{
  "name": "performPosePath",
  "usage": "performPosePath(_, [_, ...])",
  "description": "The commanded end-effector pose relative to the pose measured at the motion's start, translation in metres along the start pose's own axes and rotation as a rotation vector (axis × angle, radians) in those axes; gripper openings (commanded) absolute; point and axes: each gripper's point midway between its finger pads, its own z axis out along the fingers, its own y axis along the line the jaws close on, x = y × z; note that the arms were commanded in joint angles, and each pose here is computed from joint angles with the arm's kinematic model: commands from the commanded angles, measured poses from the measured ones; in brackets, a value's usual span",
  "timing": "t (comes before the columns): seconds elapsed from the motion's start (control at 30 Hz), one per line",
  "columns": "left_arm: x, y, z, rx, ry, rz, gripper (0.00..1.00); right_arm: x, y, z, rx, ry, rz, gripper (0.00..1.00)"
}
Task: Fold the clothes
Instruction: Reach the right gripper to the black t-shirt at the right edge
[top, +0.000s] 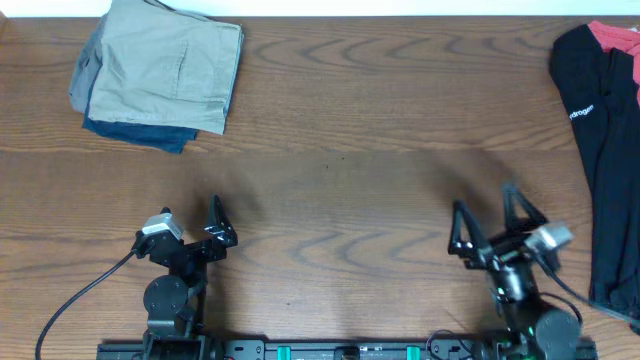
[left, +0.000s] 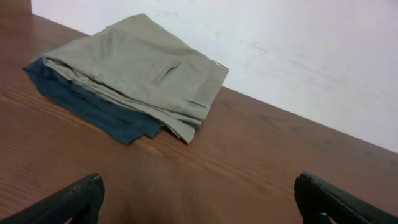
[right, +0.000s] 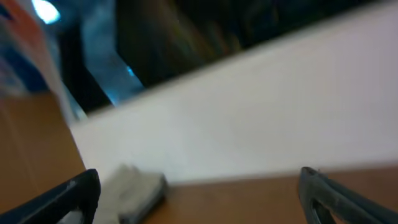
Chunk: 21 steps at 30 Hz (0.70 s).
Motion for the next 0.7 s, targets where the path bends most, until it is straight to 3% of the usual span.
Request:
performPosePath(0.0, [0.015, 0.011, 0.001, -0.045, 0.042, 0.007, 0.98, -0.020, 0.007, 0.000, -0.015, -0.072, 0.014, 0.99])
performPosePath(0.27, [0.015, 0.011, 0.001, -0.045, 0.042, 0.007, 0.98, -0.057, 0.003, 0.025, 0.086, -0.061, -0.203, 0.99])
performPosePath(0.67, [0.016, 0.011, 0.001, -0.045, 0.042, 0.007, 0.98, -0.094, -0.137, 0.135, 0.786, 0.320, -0.466, 0.99])
